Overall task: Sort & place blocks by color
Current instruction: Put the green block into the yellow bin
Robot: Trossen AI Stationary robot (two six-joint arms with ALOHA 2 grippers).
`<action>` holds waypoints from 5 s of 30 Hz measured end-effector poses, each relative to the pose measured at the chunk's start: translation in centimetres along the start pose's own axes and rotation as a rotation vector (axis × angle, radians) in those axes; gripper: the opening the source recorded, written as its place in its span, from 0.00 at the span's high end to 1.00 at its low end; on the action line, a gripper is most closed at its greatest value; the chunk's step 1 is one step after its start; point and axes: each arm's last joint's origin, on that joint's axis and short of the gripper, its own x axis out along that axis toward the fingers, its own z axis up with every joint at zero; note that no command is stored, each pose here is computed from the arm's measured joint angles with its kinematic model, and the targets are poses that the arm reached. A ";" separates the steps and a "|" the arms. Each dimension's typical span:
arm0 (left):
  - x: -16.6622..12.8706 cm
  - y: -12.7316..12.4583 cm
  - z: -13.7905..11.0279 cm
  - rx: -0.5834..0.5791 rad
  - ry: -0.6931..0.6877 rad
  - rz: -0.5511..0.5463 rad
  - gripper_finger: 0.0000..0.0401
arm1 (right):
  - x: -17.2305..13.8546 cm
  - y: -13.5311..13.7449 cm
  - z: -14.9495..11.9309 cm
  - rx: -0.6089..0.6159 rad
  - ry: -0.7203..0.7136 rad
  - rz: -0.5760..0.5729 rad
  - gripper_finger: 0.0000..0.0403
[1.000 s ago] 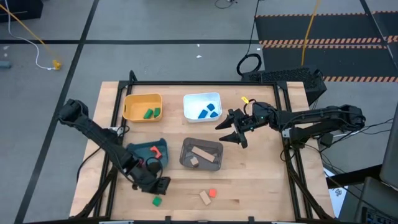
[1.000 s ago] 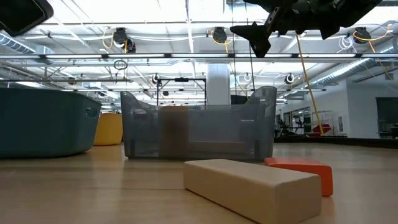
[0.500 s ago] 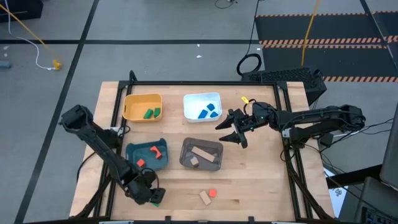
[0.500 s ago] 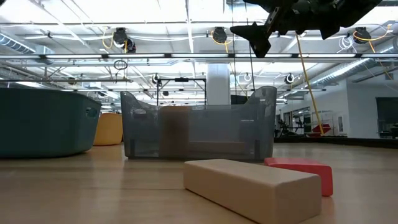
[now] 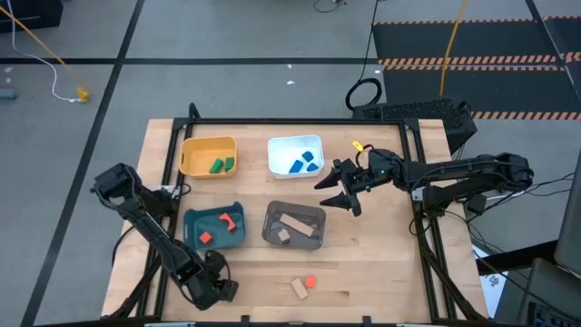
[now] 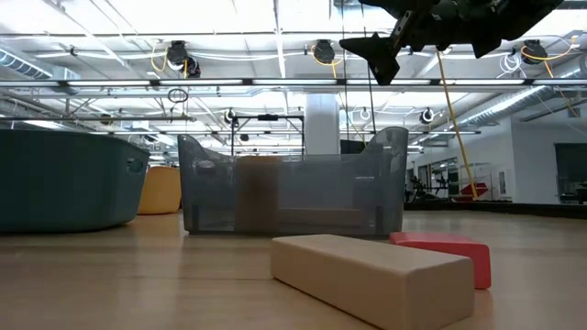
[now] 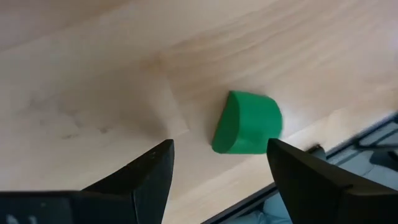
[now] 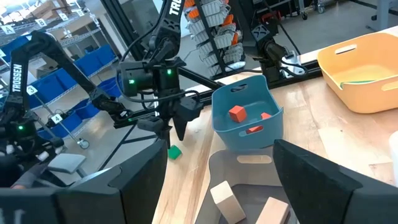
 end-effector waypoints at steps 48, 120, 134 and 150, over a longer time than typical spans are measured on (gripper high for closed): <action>2.0 0.3 -2.5 0.854 -0.185 -0.010 0.36 | 0.0 0.0 0.0 0.000 0.000 0.000 0.30; -2.1 -1.4 2.0 -0.214 -0.169 -0.012 0.33 | 0.0 0.0 0.0 0.000 0.000 0.000 0.30; -0.2 -1.3 1.8 -0.223 -0.126 0.040 0.33 | 0.0 0.0 0.0 0.000 0.000 0.000 0.30; 0.5 -1.4 2.6 -0.139 -0.180 0.061 0.35 | 0.0 0.0 0.0 0.000 0.000 0.000 0.30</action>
